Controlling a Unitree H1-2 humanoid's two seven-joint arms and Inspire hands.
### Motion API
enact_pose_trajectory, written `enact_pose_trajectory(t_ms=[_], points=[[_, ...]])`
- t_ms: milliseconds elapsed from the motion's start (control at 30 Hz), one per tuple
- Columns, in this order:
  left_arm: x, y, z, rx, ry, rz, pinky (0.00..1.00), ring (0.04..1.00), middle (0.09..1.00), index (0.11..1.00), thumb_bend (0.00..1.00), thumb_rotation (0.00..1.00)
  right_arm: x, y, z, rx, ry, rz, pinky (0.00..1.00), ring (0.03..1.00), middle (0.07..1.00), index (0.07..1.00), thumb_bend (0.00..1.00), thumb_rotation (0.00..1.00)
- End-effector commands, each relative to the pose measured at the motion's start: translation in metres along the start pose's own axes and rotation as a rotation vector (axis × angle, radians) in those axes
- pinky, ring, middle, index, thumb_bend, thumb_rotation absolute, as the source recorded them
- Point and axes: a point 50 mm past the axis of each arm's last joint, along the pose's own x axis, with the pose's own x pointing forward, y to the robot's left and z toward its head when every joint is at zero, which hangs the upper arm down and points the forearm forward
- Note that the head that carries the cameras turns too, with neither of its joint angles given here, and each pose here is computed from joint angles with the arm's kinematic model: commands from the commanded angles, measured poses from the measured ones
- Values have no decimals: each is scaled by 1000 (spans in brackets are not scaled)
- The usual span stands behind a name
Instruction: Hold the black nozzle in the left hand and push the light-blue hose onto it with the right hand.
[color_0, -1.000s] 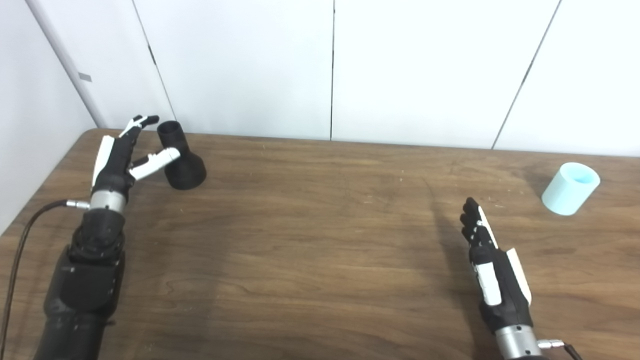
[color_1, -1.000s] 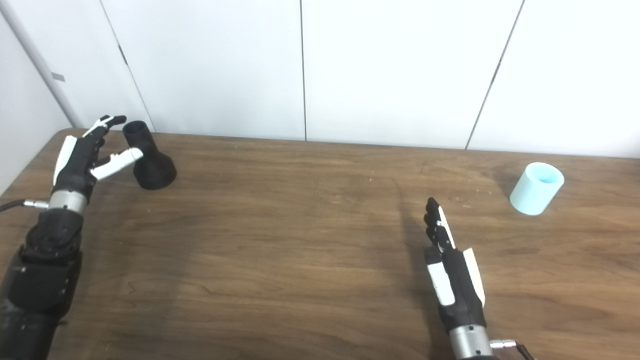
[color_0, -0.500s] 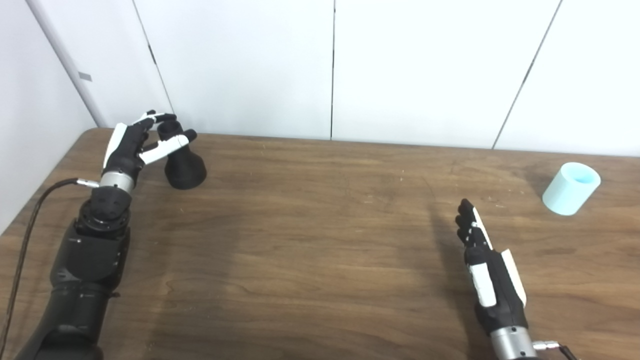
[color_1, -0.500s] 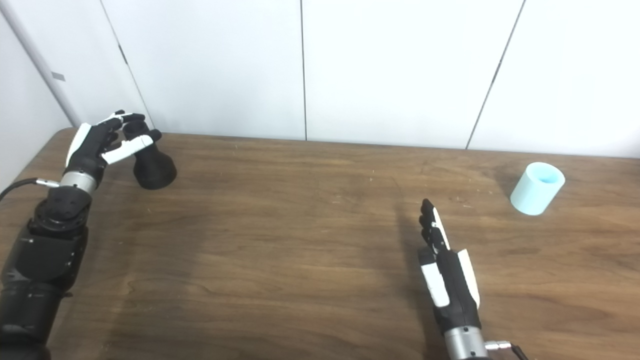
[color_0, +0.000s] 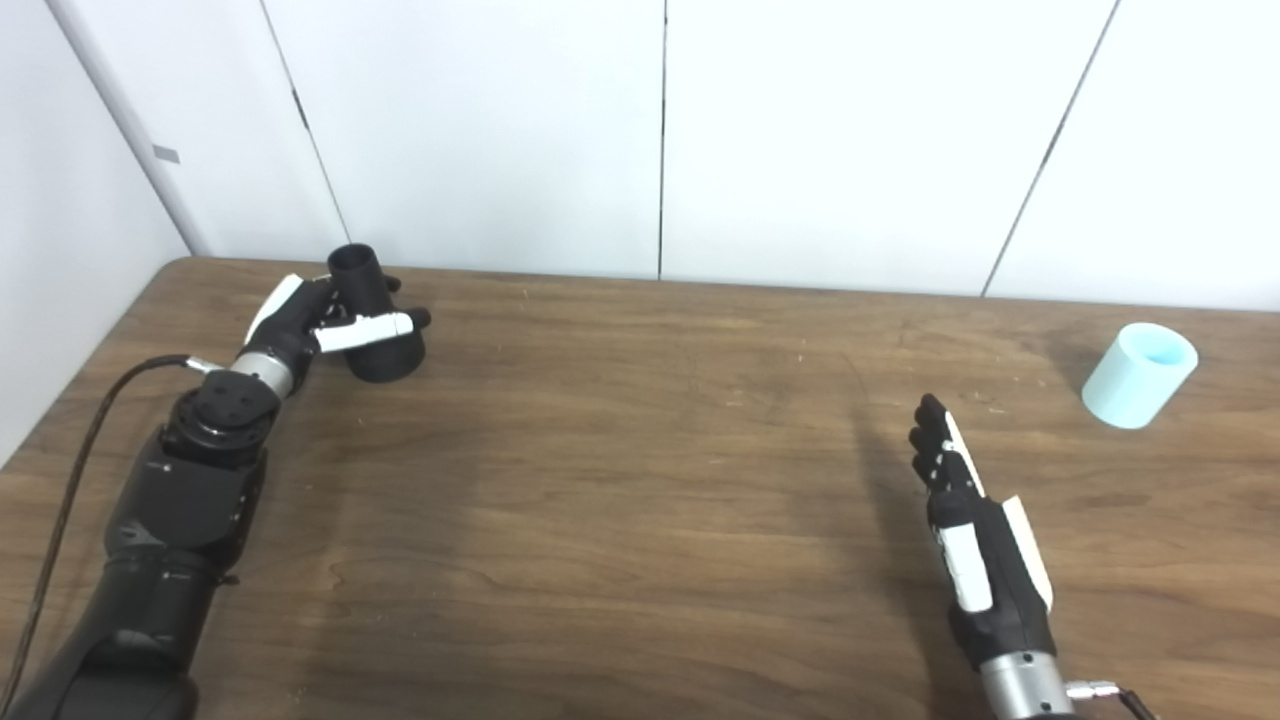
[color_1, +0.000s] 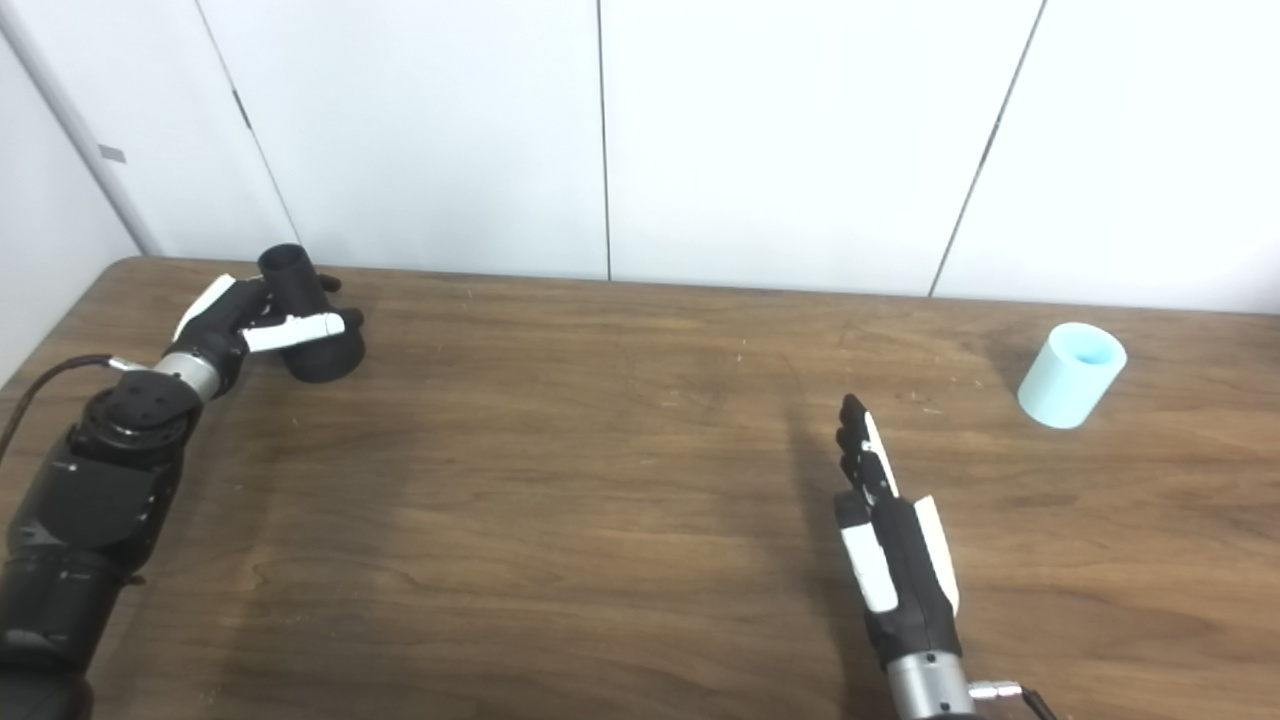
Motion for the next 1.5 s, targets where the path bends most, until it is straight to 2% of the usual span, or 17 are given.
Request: enact_pose_trajectory(t_ms=[0, 33, 133, 200, 300, 433, 500, 533, 600, 700, 767, 833, 967, 1033, 1200, 1333, 1467], points=[[4, 15, 16, 38, -17, 40, 962, 944, 920, 675, 976, 331, 5, 2, 15, 6, -64, -5, 1000, 1000, 1000, 1000, 635, 1000], [4, 14, 15, 37, -11, 40, 905, 895, 912, 674, 966, 320, 4, 2, 15, 6, -63, -5, 1000, 1000, 1000, 1000, 635, 1000], [3, 9, 12, 12, -8, 35, 848, 867, 897, 672, 942, 293, 4, 2, 15, 7, -61, -5, 1000, 1000, 1000, 1000, 636, 1000], [3, 7, 11, -4, -8, 33, 737, 764, 896, 669, 931, 274, 4, 1, 14, 8, -59, -4, 1000, 1000, 1000, 1000, 638, 1000], [4, 3, 11, 1, -10, 36, 647, 700, 883, 663, 908, 243, 4, 2, 14, 10, -56, -3, 1000, 1000, 1000, 1000, 638, 1000], [4, -3, 9, -19, -11, 43, 687, 732, 843, 637, 869, 198, 4, 3, 14, 10, -54, -2, 1000, 1000, 1000, 1000, 640, 1000], [3, -8, 7, -31, -27, 43, 641, 674, 752, 602, 831, 129, 4, 3, 15, 9, -53, -2, 1000, 1000, 1000, 1000, 640, 1000], [2, -11, 6, -34, -36, 43, 603, 634, 673, 548, 680, 93, 4, 3, 15, 9, -52, -2, 1000, 1000, 1000, 1000, 637, 1000], [-2, -25, 4, 18, -63, 35, 550, 595, 569, 491, 553, 30, 3, 2, 17, 7, -49, -1, 1000, 1000, 1000, 1000, 630, 1000], [-7, -44, 2, 60, -85, 14, 454, 533, 525, 475, 523, 3, 3, 2, 17, 5, -44, -1, 1000, 1000, 1000, 1000, 623, 1000], [-10, -54, 1, 49, -87, -5, 460, 537, 519, 476, 521, 0, 3, 2, 17, 5, -42, -1, 1000, 1000, 1000, 1000, 622, 1000], [-13, -64, 0, 35, -90, -31, 528, 588, 532, 471, 518, 0, 3, 2, 18, 4, -41, 0, 1000, 1000, 1000, 1000, 622, 1000], [-18, -83, -5, 16, -93, -95, 588, 634, 535, 468, 517, 0, 3, 2, 19, 1, -39, -1, 1000, 1000, 1000, 1000, 620, 1000], [-19, -90, -8, 16, -86, -117, 652, 660, 537, 467, 517, 0, 3, 3, 20, -1, -38, -2, 1000, 1000, 1000, 1000, 620, 1000], [-22, -107, -8, 18, -80, -173, 705, 689, 554, 461, 514, 0, 3, 2, 21, -1, -35, -6, 1000, 1000, 1000, 1000, 624, 1000], [-36, -144, 8, 14, -134, -263, 663, 671, 557, 460, 513, 0, 3, 4, 21, 0, -34, -11, 1000, 993, 1000, 1000, 621, 1000], [-55, -184, 31, 81, -239, -381, 709, 634, 537, 470, 517, 0, 4, 8, 22, -2, -36, -12, 1000, 991, 1000, 1000, 618, 1000]])
